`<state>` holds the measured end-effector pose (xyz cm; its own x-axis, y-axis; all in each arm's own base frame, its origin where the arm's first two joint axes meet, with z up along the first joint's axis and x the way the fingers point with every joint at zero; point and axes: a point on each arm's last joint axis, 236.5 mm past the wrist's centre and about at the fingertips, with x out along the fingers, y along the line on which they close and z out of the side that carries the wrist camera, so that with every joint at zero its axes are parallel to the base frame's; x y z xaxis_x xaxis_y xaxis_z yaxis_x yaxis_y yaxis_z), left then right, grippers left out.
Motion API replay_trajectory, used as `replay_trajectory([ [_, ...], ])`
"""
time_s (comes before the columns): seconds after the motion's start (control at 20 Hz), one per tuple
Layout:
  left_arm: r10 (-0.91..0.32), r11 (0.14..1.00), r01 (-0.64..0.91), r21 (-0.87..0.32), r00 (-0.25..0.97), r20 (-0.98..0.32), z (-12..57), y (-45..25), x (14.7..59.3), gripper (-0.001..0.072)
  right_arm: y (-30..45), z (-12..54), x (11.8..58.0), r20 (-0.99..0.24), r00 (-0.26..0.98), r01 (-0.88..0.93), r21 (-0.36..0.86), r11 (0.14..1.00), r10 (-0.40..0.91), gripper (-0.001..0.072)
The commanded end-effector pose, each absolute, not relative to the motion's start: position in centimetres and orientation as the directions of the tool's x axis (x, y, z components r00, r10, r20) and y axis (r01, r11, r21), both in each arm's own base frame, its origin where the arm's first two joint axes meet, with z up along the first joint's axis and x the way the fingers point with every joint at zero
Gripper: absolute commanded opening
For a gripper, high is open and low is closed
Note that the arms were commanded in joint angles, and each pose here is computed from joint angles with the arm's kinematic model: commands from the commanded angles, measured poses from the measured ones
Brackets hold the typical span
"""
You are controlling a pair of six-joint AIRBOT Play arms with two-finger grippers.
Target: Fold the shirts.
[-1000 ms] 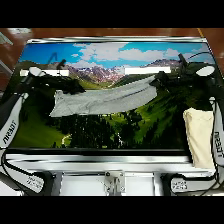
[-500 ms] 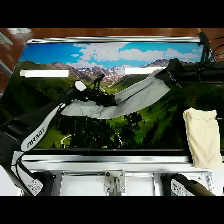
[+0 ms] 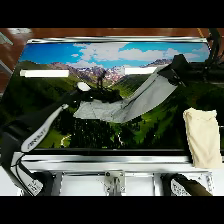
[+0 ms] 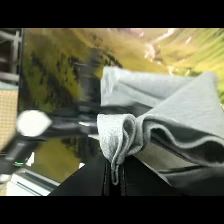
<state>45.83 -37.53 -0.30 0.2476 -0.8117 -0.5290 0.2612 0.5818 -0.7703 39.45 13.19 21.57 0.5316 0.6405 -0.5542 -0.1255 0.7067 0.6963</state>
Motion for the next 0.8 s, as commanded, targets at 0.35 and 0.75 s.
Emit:
replay_trajectory([
  [0.35,-0.27,0.903,0.05,-0.426,0.838,-0.474,24.5,4.1,46.2,0.0032,35.0,12.0,44.8,-0.453,0.484,-0.225,0.763,0.607,0.749,0.006],
  [0.75,-0.211,0.927,0.026,-0.373,0.86,-0.465,28.6,6.2,40.2,0.0032,44.0,-1.0,43.8,-0.478,0.407,0.104,0.871,0.48,0.778,0.007],
])
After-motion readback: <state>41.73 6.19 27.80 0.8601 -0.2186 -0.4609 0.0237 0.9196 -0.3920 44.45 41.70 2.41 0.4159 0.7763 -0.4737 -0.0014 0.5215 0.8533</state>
